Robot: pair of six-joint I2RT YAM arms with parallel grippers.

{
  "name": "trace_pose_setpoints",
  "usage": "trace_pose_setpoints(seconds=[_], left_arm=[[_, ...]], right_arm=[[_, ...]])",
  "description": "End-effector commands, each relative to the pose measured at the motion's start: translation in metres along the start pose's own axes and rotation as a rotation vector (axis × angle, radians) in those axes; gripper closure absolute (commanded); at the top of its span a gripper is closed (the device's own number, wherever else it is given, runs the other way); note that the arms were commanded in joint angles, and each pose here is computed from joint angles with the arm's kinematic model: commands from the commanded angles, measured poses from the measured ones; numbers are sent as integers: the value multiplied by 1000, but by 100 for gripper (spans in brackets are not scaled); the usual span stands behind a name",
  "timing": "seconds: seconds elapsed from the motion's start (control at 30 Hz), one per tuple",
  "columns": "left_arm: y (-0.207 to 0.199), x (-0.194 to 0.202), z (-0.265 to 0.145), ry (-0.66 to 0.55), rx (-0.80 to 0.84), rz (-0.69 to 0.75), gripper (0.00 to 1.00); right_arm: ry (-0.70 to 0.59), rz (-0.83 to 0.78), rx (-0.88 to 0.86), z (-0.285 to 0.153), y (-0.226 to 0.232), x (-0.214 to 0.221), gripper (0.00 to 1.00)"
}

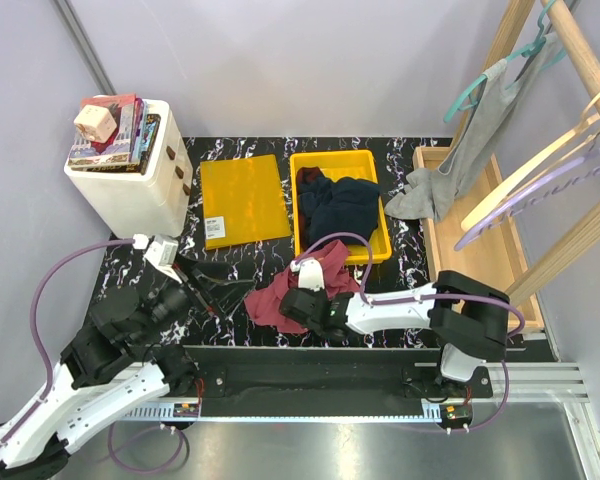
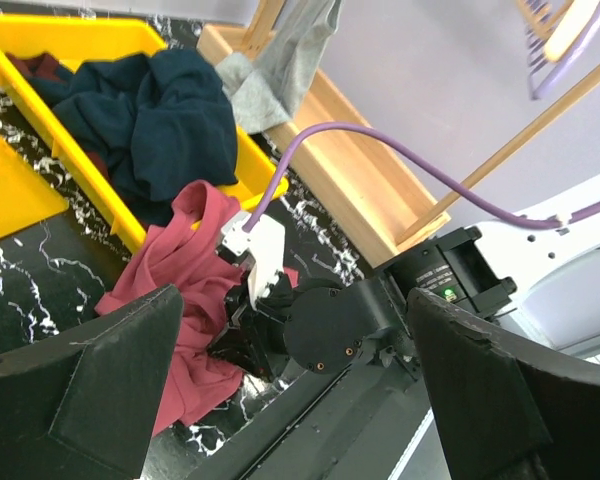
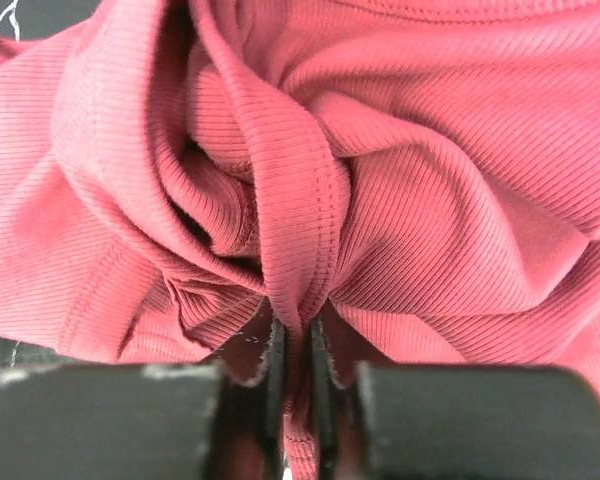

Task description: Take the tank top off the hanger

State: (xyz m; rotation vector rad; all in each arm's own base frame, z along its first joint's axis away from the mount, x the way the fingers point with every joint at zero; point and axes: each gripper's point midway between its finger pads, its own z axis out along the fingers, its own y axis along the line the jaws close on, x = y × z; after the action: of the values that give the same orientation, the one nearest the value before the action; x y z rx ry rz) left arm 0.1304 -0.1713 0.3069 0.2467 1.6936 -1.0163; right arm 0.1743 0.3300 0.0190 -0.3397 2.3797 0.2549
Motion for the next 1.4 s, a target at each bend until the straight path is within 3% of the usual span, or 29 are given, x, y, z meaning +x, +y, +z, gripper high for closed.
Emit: trace_pose_setpoints(seconds=[0.0,0.27,0.57,0.77,1.0,1.37], left_arm=[[-4,-20,-11,-76,7,-2,1],[2,-29,-28,-116,-24,17,1],[4,-33,-24,-117,-45,46,1],[1,-32,-12,-109,-28,59,1],[-2,-23,3,-64,-10,83,1],[4,-17,14,-63,-28,93,1]], right_arm=[[-181,-50,-62,-33,21,-66,100],[-592,-29,-18,-148,-7,-239,100],[-743,38,52,-181,-81,-360,100],[-685,41,103,-130,-108,-382,100],[-552,38,128,-40,-131,-377,100],[-770,29,9,-113,-102,-471,100]])
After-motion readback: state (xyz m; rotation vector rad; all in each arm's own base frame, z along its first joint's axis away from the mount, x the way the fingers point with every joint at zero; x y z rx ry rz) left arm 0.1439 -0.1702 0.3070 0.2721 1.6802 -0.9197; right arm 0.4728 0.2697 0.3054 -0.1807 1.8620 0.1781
